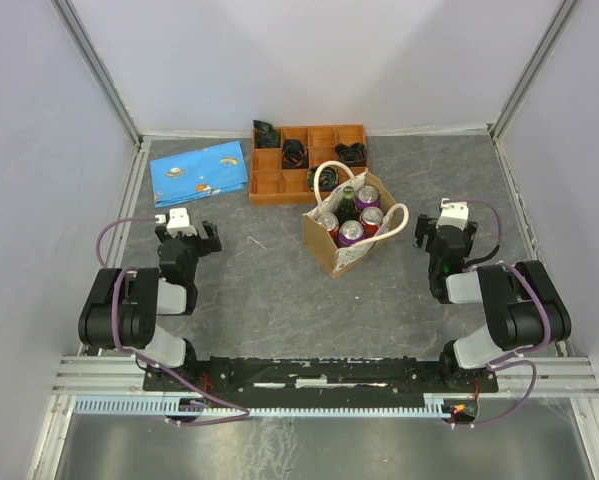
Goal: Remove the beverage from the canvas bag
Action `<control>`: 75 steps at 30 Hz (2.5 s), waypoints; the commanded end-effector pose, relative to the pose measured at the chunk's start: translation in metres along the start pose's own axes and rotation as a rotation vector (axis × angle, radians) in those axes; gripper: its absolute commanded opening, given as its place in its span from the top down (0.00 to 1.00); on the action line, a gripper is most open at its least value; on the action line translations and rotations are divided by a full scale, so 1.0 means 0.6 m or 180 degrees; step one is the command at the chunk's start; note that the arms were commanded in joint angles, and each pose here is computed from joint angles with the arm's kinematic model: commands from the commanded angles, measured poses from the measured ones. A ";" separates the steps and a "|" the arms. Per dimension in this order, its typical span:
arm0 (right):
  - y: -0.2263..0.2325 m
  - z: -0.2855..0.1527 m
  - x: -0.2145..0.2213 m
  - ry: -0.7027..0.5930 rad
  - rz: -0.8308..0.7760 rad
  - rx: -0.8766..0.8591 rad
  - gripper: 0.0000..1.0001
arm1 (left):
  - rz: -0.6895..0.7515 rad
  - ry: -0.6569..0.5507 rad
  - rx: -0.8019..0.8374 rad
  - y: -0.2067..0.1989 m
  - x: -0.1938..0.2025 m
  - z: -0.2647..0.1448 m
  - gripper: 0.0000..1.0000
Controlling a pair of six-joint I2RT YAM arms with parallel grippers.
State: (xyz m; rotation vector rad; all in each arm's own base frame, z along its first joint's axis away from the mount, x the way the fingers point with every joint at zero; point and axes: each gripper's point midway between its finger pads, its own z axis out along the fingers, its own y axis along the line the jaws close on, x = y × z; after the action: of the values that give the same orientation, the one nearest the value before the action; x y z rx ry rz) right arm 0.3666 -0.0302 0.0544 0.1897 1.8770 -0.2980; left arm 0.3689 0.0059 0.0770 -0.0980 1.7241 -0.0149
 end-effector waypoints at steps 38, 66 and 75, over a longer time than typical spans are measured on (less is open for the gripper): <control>0.005 0.008 -0.037 -0.0193 0.0101 -0.0015 0.01 | -0.0157 -0.0075 0.1204 -0.170 -0.207 0.034 0.01; 0.005 0.008 -0.037 -0.0198 0.0100 -0.0017 0.01 | 0.1066 0.0442 0.3533 -0.601 -0.295 -0.176 0.89; 0.005 0.008 -0.038 -0.0196 0.0102 -0.0016 0.01 | 0.1296 0.0854 0.3627 -0.673 -0.232 -0.155 0.58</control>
State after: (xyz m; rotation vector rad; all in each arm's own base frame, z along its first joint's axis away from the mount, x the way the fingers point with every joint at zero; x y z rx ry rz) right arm 0.3667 -0.0302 0.0545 0.1897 1.8770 -0.2980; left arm 0.3140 -0.3732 0.2540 1.0604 1.7388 -0.7614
